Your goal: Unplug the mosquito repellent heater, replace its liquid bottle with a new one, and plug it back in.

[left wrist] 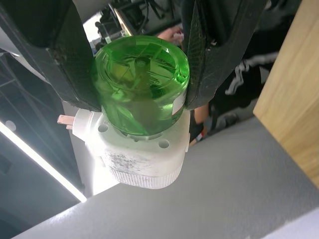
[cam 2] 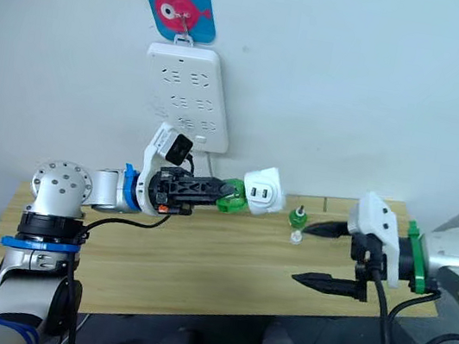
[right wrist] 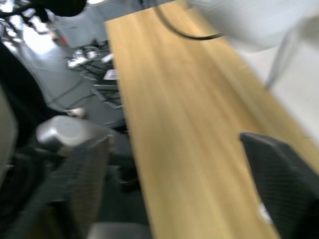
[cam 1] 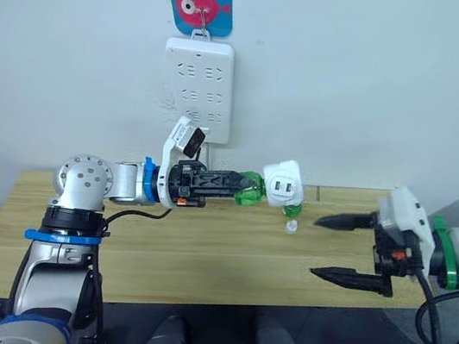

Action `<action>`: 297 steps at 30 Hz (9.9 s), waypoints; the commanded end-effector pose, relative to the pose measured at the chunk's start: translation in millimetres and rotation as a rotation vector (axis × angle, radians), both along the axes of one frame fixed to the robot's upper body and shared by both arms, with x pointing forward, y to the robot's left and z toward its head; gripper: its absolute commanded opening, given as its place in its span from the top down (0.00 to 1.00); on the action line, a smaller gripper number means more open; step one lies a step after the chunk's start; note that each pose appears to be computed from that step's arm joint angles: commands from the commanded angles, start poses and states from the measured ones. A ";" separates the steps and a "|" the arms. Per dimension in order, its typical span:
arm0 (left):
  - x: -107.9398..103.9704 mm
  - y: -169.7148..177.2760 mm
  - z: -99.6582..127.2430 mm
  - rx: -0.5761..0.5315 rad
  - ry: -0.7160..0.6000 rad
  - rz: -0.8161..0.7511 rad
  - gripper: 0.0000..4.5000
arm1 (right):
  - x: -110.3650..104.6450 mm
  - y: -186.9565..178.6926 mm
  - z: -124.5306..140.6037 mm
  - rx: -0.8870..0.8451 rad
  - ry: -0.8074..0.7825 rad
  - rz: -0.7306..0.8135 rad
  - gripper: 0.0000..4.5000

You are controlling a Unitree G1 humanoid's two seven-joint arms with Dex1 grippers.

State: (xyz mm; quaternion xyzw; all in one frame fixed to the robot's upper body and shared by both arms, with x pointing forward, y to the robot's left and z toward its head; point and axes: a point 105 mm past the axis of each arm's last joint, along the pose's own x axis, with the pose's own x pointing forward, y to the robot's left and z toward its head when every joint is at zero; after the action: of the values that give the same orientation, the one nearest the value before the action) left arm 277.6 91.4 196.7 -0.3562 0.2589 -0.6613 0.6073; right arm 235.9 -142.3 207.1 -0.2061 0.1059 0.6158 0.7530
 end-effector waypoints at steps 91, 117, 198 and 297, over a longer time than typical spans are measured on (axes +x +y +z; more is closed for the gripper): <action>6.6 -62.8 -46.8 0.472 -1.131 -0.164 0.08 | 36.0 38.1 -6.7 -0.287 -0.006 0.035 0.34; 4.6 -63.5 -44.9 0.395 -0.981 -0.139 0.50 | 38.9 20.8 11.8 -0.250 -0.029 -0.018 0.00; 15.2 -14.5 -11.8 0.145 -0.500 0.186 0.00 | 4.2 65.2 56.6 0.807 0.495 -0.170 0.35; 84.6 64.0 18.8 0.446 -0.956 0.613 0.72 | 71.2 128.0 17.6 0.567 0.020 -0.681 0.35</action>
State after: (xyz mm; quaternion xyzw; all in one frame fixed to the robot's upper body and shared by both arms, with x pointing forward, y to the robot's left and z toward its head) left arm 368.3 163.2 207.4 0.0393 -0.0084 -0.4566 0.8888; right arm 310.2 -18.5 207.1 0.0560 0.0390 0.3308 0.9412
